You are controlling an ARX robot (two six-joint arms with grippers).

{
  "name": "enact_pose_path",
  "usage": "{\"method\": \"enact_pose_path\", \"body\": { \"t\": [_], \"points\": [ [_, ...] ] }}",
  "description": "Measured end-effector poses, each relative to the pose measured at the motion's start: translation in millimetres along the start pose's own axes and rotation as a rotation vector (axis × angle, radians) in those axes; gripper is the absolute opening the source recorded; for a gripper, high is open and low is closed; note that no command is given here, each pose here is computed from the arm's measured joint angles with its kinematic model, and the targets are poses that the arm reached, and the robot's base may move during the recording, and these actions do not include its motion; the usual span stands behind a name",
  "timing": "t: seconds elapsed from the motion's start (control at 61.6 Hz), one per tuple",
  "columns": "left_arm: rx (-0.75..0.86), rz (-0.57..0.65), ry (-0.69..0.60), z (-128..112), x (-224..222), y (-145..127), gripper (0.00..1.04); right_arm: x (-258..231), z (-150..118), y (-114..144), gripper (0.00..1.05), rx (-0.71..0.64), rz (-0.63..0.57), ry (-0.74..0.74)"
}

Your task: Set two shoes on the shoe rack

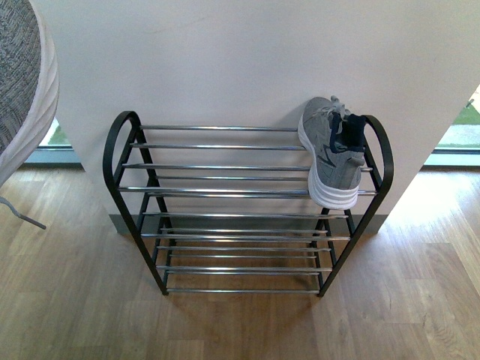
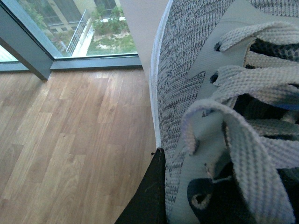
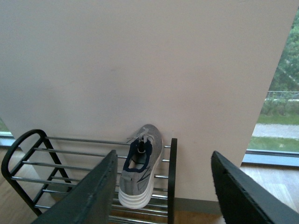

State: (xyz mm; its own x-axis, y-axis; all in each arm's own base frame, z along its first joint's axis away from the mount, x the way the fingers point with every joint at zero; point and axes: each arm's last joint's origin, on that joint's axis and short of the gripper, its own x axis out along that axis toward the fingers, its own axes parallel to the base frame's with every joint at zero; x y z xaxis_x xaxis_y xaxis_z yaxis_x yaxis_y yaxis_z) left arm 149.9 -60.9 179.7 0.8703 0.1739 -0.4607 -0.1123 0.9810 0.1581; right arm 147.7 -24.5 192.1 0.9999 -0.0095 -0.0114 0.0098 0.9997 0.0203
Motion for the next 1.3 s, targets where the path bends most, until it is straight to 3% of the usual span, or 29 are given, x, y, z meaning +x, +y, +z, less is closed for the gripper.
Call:
{"method": "enact_pose_path", "body": {
  "t": [0.227,0.471,1.298],
  "points": [
    [0.000,0.000,0.000,0,0,0,0.02,-11,-9,9,0.01,-0.012,0.003,-0.001],
    [0.000,0.000,0.000,0,0,0,0.02,-22,-17,23,0.02,-0.016,0.014,-0.005],
    [0.000,0.000,0.000,0,0,0,0.02,-49,-25,23,0.02,-0.017,0.007,-0.009]
  ]
}}
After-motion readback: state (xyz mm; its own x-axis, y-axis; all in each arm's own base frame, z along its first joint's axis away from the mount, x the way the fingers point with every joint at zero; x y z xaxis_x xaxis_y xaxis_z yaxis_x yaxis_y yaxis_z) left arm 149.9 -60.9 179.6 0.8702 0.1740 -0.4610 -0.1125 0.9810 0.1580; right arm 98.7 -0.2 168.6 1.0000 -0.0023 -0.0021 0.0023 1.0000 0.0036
